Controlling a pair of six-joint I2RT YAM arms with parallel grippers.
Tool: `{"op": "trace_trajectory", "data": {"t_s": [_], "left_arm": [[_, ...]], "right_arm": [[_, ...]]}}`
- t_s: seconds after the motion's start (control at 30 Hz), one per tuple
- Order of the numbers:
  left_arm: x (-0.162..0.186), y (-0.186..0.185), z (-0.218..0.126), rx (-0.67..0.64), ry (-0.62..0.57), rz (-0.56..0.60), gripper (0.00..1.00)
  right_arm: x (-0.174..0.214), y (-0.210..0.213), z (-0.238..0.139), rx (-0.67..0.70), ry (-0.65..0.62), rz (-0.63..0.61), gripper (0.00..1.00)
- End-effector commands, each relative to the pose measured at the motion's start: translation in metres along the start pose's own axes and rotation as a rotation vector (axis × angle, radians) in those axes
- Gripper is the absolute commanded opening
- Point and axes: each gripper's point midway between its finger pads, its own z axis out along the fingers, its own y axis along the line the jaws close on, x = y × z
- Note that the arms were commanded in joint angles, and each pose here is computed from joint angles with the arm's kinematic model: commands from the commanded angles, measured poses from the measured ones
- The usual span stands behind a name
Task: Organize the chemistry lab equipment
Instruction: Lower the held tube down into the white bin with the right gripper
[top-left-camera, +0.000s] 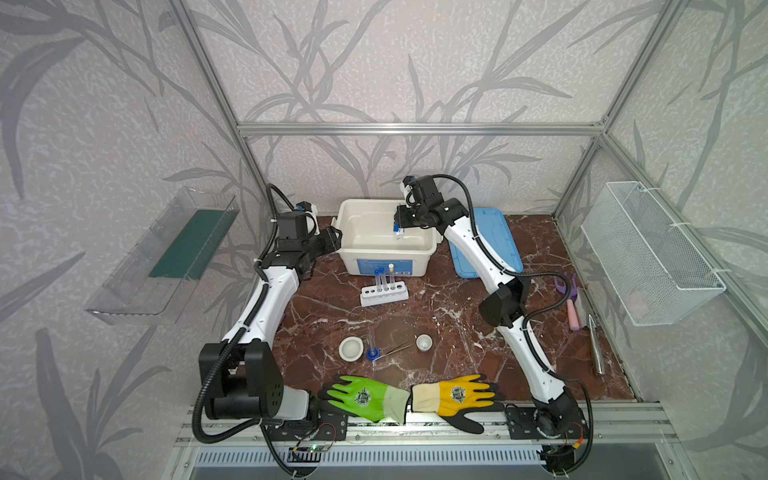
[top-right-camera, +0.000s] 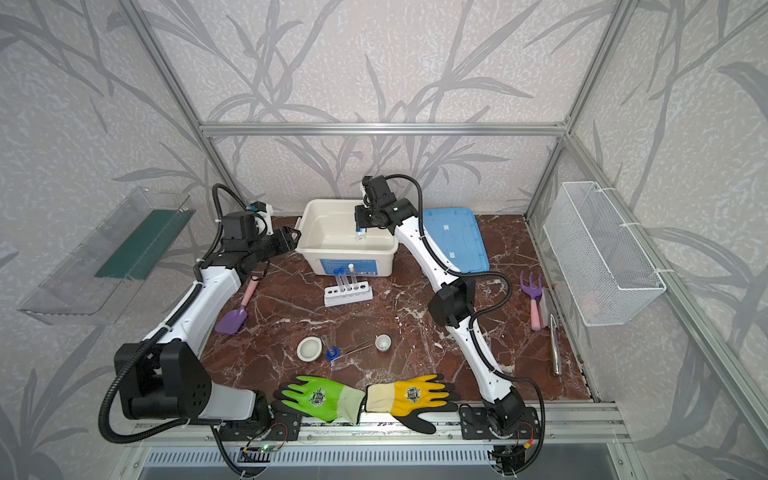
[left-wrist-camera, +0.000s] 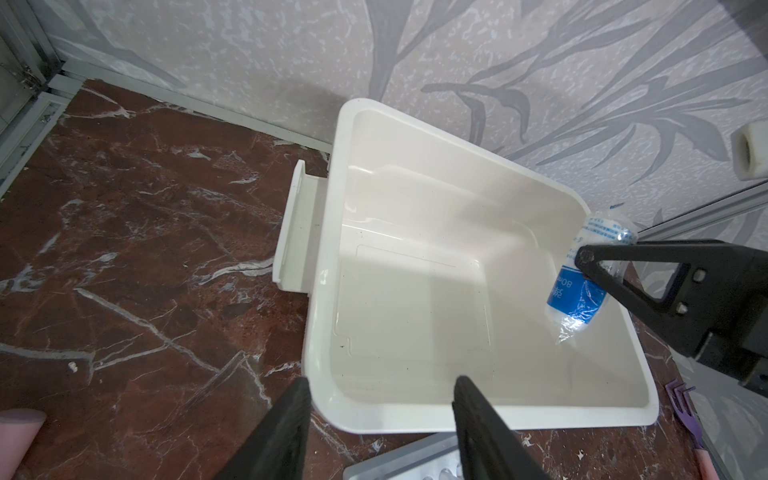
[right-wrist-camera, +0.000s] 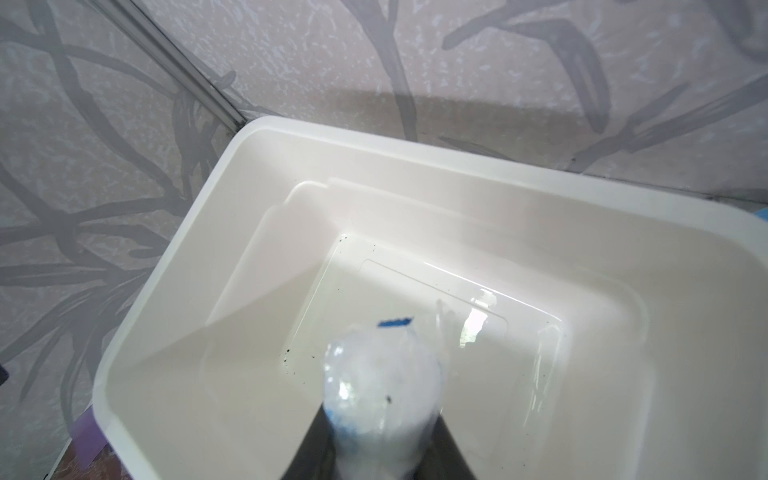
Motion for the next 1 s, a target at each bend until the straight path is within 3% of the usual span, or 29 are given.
{"op": "trace_trajectory", "data": {"t_s": [0.0,0.4,0.6,0.97], "left_arm": [[-0.019,-0.009,-0.001,0.031,-0.034,0.011,0.56],[-0.01,0.001,0.038,0.027,0.049,0.023,0.56],[0.003,-0.015,0.059,0.128,0.11,0.031,0.55],[0.008,-0.028,0.062,0.108,0.123,0.093,0.53]], "right_arm": [[0.003,-0.013,0.016,0.029,-0.007,-0.015,0.28],[0.033,-0.041,0.034,0.128,0.082,-0.066,0.29],[0.047,-0.055,0.034,0.182,0.136,-0.089,0.29],[0.057,-0.078,0.029,0.254,0.18,-0.094,0.29]]}}
